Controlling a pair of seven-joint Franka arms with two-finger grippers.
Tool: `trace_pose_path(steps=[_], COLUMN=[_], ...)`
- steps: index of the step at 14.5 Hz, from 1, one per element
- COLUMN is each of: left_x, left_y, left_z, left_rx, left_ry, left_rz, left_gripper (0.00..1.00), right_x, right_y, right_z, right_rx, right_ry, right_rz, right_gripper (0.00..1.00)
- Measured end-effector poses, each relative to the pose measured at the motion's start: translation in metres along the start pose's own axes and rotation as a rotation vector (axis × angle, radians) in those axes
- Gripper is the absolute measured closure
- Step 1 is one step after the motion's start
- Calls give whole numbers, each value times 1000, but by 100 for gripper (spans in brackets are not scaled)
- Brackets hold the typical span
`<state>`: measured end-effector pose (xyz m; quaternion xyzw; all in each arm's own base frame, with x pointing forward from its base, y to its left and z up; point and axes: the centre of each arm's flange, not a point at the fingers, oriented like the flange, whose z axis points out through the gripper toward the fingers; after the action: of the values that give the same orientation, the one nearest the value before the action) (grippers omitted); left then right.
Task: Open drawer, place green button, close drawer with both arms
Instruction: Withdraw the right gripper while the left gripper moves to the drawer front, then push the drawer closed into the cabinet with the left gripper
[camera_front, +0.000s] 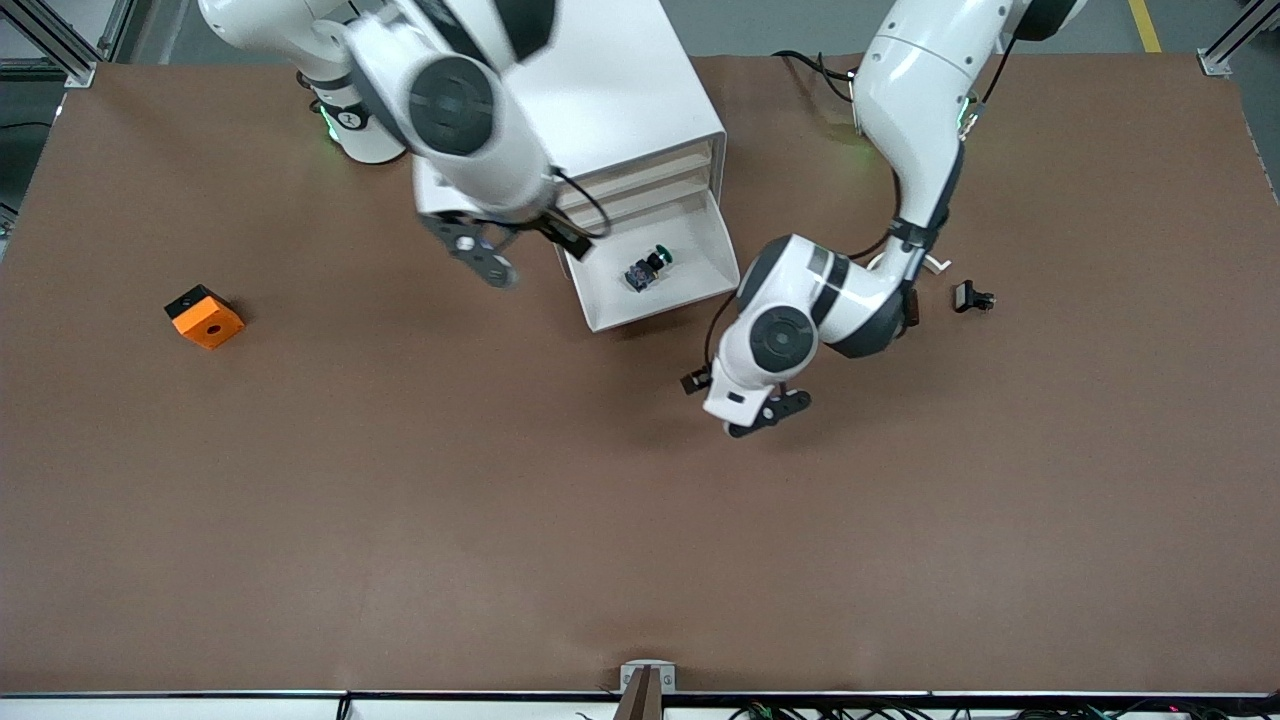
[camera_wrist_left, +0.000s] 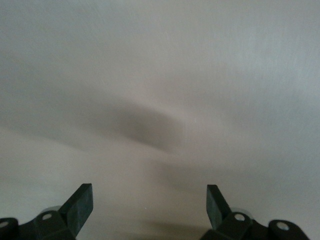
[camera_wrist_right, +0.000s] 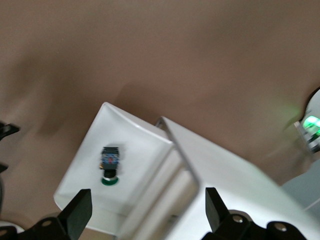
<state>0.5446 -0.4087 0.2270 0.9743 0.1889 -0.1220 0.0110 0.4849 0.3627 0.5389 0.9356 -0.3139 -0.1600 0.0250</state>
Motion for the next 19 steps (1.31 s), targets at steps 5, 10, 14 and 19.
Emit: trace_pose_path(steps=[5, 10, 14, 19], left_x=[-80, -127, -148, -191], left_y=[24, 37, 43, 49], left_z=[49, 67, 73, 90], left_rx=[86, 64, 45, 79], left_ry=[-28, -121, -180, -229], left_rz=[112, 130, 112, 123], left_gripper=[0, 0, 0, 0], right_x=[83, 183, 225, 222], right_y=[115, 207, 251, 253], right_z=[-77, -99, -107, -120], right_rx=[63, 68, 59, 39], right_ry=[53, 117, 162, 207], right_rz=[-296, -502, -545, -568], right_gripper=[0, 0, 0, 0])
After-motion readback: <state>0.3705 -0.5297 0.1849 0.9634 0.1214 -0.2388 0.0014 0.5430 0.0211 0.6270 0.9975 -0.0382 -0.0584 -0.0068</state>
